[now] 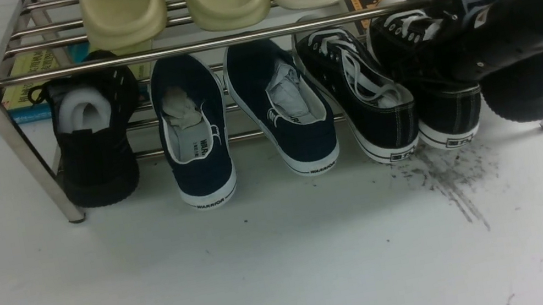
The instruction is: Take the shoes off the shelf with your hand on the white table.
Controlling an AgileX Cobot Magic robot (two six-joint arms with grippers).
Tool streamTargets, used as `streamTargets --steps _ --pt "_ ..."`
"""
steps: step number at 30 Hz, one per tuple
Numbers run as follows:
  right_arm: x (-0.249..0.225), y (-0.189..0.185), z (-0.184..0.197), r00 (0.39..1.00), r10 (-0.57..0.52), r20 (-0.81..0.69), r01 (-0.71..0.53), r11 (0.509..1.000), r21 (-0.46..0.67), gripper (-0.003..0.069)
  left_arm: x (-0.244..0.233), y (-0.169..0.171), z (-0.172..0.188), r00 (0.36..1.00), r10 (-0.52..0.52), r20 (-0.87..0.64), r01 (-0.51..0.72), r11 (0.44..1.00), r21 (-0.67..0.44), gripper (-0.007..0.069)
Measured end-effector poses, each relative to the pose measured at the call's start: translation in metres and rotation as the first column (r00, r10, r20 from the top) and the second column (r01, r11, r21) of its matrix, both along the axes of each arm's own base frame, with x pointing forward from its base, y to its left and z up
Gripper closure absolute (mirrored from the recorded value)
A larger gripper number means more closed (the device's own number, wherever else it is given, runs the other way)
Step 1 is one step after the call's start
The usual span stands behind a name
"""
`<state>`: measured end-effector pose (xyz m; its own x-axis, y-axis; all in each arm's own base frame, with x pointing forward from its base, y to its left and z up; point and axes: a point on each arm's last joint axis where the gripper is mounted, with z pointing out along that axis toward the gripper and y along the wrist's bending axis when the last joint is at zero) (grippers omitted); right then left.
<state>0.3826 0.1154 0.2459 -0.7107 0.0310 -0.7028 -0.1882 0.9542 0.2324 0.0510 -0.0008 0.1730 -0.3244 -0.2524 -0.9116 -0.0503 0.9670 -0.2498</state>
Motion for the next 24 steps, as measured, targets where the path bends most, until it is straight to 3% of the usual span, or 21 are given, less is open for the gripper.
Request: streamTargets --steps 7,24 --pt "0.0 0.001 0.001 1.0 0.001 0.005 -0.001 1.0 0.0 0.0651 0.0 0.0 0.0 1.0 0.0 0.0 0.0 1.0 0.0 0.0384" --pt "-0.064 -0.013 0.085 0.995 0.098 0.011 -0.098 0.995 -0.028 0.0657 0.0 0.0 0.0 1.0 0.0 0.0 0.0 1.0 0.0 0.0384"
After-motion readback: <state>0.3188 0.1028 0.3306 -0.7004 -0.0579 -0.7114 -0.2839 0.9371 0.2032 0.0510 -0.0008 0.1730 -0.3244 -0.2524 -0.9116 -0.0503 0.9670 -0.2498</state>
